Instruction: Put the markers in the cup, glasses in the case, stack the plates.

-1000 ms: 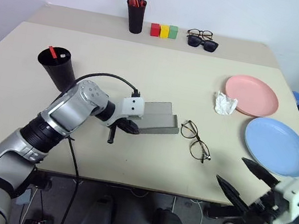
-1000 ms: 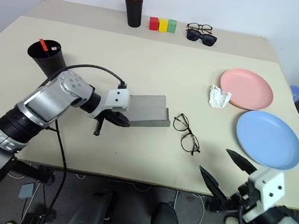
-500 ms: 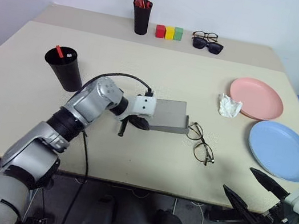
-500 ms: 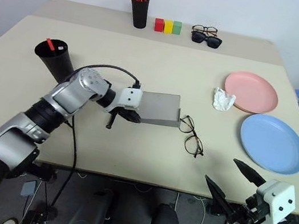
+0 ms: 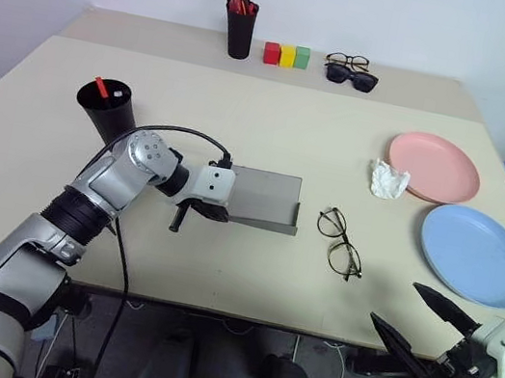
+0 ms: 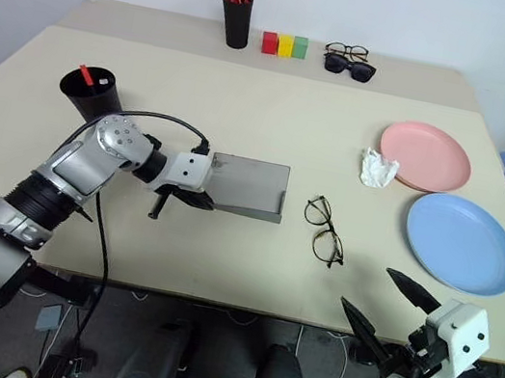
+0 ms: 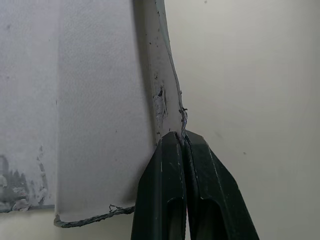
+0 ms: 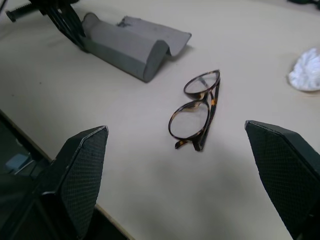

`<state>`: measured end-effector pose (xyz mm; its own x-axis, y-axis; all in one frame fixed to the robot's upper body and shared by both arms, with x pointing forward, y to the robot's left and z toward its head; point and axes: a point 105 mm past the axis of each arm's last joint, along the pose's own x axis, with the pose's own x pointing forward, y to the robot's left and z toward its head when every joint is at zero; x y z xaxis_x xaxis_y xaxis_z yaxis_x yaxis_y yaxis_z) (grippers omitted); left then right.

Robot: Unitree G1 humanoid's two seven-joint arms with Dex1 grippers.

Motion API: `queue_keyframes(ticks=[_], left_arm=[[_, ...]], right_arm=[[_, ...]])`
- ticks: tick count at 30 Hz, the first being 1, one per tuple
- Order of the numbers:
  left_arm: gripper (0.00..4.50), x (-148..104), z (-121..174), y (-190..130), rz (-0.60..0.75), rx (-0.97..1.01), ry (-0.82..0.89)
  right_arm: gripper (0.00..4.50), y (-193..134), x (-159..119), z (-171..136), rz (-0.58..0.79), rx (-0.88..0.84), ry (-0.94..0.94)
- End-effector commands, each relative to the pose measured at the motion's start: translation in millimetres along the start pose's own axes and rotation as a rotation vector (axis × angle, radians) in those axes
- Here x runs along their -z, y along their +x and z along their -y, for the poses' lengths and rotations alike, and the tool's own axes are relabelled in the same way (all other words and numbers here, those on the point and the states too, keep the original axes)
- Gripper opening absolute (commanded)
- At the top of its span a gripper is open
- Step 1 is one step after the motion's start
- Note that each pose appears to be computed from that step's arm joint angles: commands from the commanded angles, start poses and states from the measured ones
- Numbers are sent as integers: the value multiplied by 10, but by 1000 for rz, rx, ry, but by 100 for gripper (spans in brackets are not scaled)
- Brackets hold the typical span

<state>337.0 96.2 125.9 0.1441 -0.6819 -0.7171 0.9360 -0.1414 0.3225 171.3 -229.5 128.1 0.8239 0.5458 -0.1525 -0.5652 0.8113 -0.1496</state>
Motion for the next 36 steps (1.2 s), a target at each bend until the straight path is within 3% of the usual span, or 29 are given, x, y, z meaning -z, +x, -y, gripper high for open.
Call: queue_keyframes(ticks=[1, 21, 24, 29, 36], left_arm=[[3, -33, 49, -23, -8, 8, -11], [3, -323, 216, 15, 31, 45, -48], [89, -325, 238, 39, 32, 46, -44], [347, -349, 197, 0, 54, 8, -58], [347, -485, 219, -264, 228, -87, -53]], right_arm=[[450, -55, -2, 27, -3, 10, -21], [450, -110, 35, 38, -22, 20, -33], [450, -86, 28, 18, -21, 7, -32], [450, -58, 24, 47, -30, 14, -38], [450, 130, 116, 175, -138, 39, 118]])
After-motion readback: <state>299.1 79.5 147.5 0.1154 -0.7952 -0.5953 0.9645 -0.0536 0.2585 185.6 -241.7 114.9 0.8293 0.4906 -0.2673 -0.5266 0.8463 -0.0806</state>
